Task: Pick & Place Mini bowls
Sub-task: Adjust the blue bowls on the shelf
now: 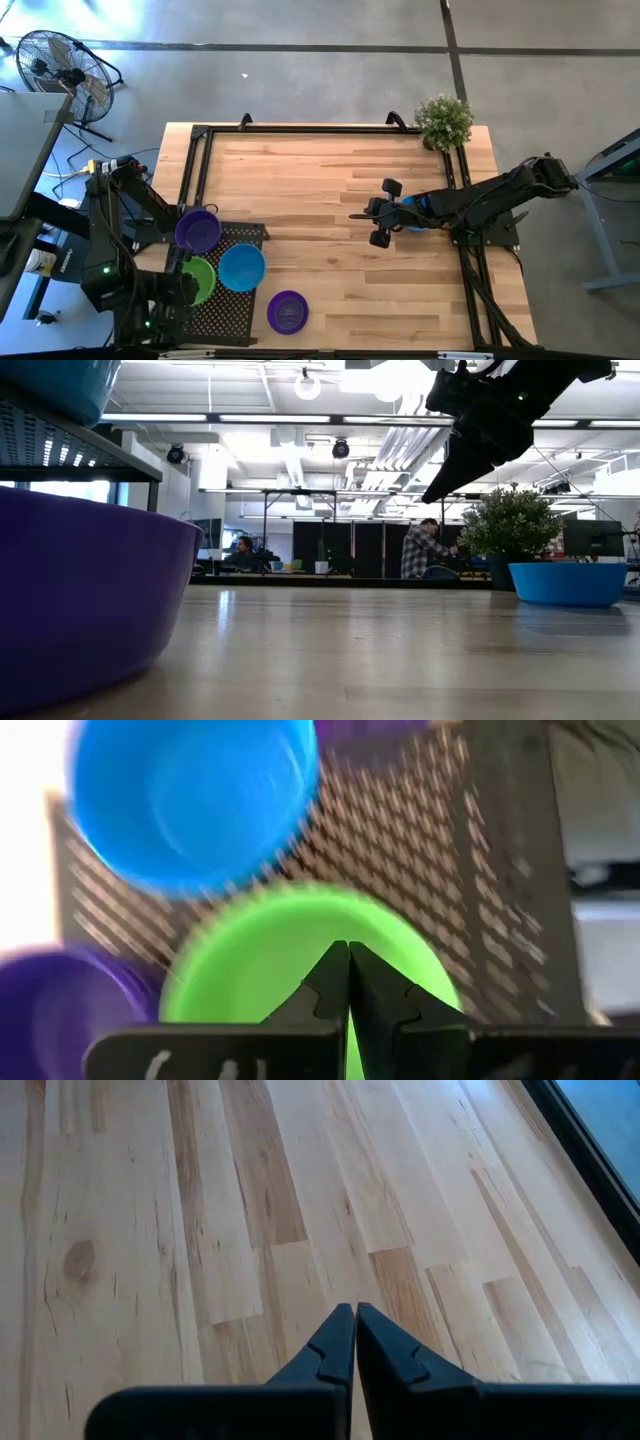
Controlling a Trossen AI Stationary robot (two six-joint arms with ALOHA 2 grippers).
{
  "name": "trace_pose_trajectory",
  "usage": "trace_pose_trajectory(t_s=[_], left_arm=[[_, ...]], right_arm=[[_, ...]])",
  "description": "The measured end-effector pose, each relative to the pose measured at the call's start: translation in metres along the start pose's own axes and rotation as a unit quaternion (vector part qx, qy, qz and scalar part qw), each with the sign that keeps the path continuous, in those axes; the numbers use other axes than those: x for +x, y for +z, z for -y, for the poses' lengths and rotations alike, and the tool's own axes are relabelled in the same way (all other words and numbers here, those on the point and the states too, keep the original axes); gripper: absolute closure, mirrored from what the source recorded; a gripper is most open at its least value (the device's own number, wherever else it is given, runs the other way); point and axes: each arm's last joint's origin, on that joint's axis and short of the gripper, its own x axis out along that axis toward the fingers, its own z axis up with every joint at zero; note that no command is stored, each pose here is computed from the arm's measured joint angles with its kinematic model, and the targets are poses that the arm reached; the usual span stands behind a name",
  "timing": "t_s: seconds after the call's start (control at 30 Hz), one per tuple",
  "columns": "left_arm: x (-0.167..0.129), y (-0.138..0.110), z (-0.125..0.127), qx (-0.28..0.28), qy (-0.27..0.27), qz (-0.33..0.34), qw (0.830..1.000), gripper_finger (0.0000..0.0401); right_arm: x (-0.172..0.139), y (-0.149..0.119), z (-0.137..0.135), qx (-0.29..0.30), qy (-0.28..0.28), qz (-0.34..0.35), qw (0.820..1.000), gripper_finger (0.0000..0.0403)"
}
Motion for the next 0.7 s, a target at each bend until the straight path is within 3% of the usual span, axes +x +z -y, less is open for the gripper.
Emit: trace_pose_trajectory(t_s=[0.13, 0.3, 0.53, 0.7], left_arm=[[-0.005, 0.007, -0.011, 0.053, 0.051, 0.085, 0.994, 0.0401], [0.008, 0.039, -0.031, 0.080, 0.103, 0.109, 0.985, 0.0401], [0.023, 0.075, -0.054, 0.124, 0.064, 0.091, 0.986, 0.0401], [0.043, 0.088, -0.071, 0.131, 0.040, 0.078, 0.988, 0.0401]], right_arm=[[0.000, 0.000, 0.000, 0.000, 0.000, 0.000, 1.000, 0.0398], [0.000, 0.000, 0.000, 0.000, 0.000, 0.000, 1.000, 0.0402], [0.000, 0.000, 0.000, -0.002, 0.000, 0.000, 1.000, 0.0402], [0.000, 0.000, 0.000, -0.004, 0.000, 0.000, 1.000, 0.0402]])
